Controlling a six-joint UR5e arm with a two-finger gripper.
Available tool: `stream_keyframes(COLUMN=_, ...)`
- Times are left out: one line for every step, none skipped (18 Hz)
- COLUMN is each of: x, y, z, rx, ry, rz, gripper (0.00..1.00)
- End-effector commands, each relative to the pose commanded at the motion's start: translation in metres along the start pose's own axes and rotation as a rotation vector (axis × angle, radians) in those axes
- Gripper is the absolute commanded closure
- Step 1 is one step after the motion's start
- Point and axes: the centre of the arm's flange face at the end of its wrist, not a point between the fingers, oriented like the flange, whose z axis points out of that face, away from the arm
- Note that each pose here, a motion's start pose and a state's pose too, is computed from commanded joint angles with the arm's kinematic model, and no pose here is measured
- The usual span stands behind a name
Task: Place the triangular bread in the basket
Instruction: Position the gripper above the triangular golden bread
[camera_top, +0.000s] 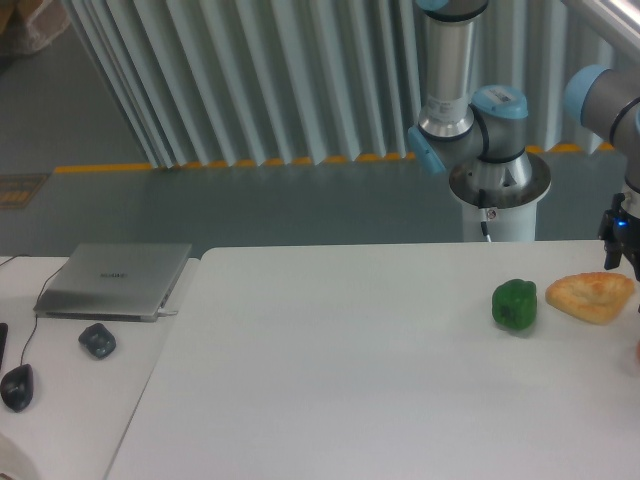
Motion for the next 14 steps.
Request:
stream_keyframes(x=0.0, y=0.0, z=0.001, rx=0.0, ry=0.002, rz=-0.002, gripper=0.0)
stream_keyframes(x=0.0, y=0.0, z=0.001, rx=0.002, ry=0.001, rz=-0.003, gripper=0.0)
stream_keyframes(x=0.0, y=0.0, z=0.002, rx=-0.004, ry=0.005, rz=-0.003, gripper=0.0)
stream_keyframes(x=0.001, y=0.0, z=0.004, rx=-0.012, ry=0.01, rz=-0.005, gripper=0.0)
stream_keyframes(x=0.006, y=0.002, z=0.011, rx=-0.034, ry=0.023, rz=-0.006, gripper=0.0)
stream_keyframes(x=0.007, y=0.003, z=0.013, rx=-0.041, ry=0.035, rz=-0.003, gripper=0.0)
stream_keyframes(x=0.012, y=0.002, z=0.019, rx=-0.035, ry=0.049, rz=0.002, gripper=0.0)
stream_keyframes(x=0.017, y=0.002, z=0.021, rx=-0.032, ry=0.053, rz=0.001, gripper=0.0)
stream_keyframes(x=0.019, y=0.003, z=0.02, rx=-0.033, ry=0.051, rz=-0.001, gripper=0.0)
stream_keyframes(x=0.02, y=0.001, z=0.019, rx=-0.032, ry=0.053, rz=0.002, gripper=0.0)
stream_keyframes(x=0.022, y=0.0, z=0.02, rx=-0.03, ry=0.057, rz=-0.001, gripper=0.0)
stream_keyframes(x=0.027, y=-0.001, z=0.021, rx=-0.029, ry=0.063, rz=-0.001, gripper=0.0)
stream_keyframes(x=0.032, y=-0.004, z=0.024, rx=-0.029, ry=0.071, rz=0.002, gripper=0.0)
stream_keyframes(x=0.034, y=-0.004, z=0.029, rx=-0.027, ry=0.085, rz=0.002, gripper=0.0)
